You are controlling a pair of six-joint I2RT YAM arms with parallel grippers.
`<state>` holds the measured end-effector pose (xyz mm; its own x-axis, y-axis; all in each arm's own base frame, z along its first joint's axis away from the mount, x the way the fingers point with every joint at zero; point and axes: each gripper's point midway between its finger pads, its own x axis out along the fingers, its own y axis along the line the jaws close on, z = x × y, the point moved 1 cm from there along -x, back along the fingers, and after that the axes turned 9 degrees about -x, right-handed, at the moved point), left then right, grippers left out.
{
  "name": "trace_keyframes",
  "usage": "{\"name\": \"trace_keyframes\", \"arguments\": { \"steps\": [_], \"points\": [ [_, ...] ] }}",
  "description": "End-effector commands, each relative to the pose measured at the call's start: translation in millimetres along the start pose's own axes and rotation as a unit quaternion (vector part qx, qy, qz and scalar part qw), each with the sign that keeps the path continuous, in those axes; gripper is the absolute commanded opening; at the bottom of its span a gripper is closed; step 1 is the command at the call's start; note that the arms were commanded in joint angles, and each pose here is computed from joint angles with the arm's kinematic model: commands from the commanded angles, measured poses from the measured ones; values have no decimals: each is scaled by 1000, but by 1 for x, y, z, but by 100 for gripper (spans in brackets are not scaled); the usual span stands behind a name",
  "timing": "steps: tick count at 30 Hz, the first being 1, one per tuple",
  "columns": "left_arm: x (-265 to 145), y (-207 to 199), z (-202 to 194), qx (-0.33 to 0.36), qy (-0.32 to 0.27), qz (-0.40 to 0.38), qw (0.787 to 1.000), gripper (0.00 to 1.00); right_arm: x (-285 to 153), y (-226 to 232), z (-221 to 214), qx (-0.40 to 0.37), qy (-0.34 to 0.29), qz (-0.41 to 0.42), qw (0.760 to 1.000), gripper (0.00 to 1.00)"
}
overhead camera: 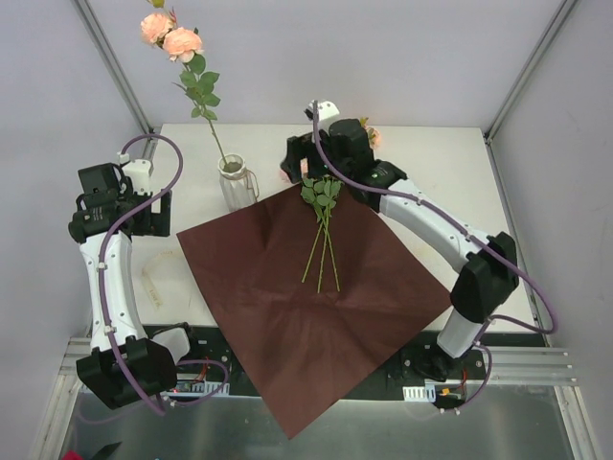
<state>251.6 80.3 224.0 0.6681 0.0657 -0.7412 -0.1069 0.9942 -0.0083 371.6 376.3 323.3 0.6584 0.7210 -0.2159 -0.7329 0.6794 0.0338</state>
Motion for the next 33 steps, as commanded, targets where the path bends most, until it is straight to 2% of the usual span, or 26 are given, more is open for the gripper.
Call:
{"name": "trace_keyframes", "arguments": {
  "steps": [1, 4, 8, 11, 17, 26, 29, 32, 33],
  "points": [
    [-5, -3, 2, 2, -9, -11, 1000, 99, -18, -55, -131, 38, 216, -132, 967, 82],
    [-3, -3, 1, 1, -5, -12, 1000, 99, -21, -68, -170, 39, 266, -164, 949, 71],
    [0, -2, -3, 4, 1, -11, 1000, 99, -15, -74, -206, 81, 304, -155, 936, 68],
    [1, 0, -4, 6, 4, -7, 1000, 99, -9, -84, -226, 104, 325, -167, 925, 60],
    [3, 1, -7, 11, 7, -6, 1000, 99, 2, -96, -247, 116, 344, -186, 913, 56],
    [7, 4, -8, 17, 7, 1, 1000, 99, 18, -111, -260, 144, 338, -200, 908, 47],
    [5, 6, -7, 22, 5, 6, 1000, 99, 18, -112, -260, 156, 332, -203, 908, 33],
    [5, 7, -7, 25, 2, 10, 1000, 99, 14, -113, -253, 158, 318, -208, 911, 21],
    [5, 7, -7, 24, 2, 9, 1000, 99, 13, -116, -250, 158, 312, -214, 912, 20]
  ]
}}
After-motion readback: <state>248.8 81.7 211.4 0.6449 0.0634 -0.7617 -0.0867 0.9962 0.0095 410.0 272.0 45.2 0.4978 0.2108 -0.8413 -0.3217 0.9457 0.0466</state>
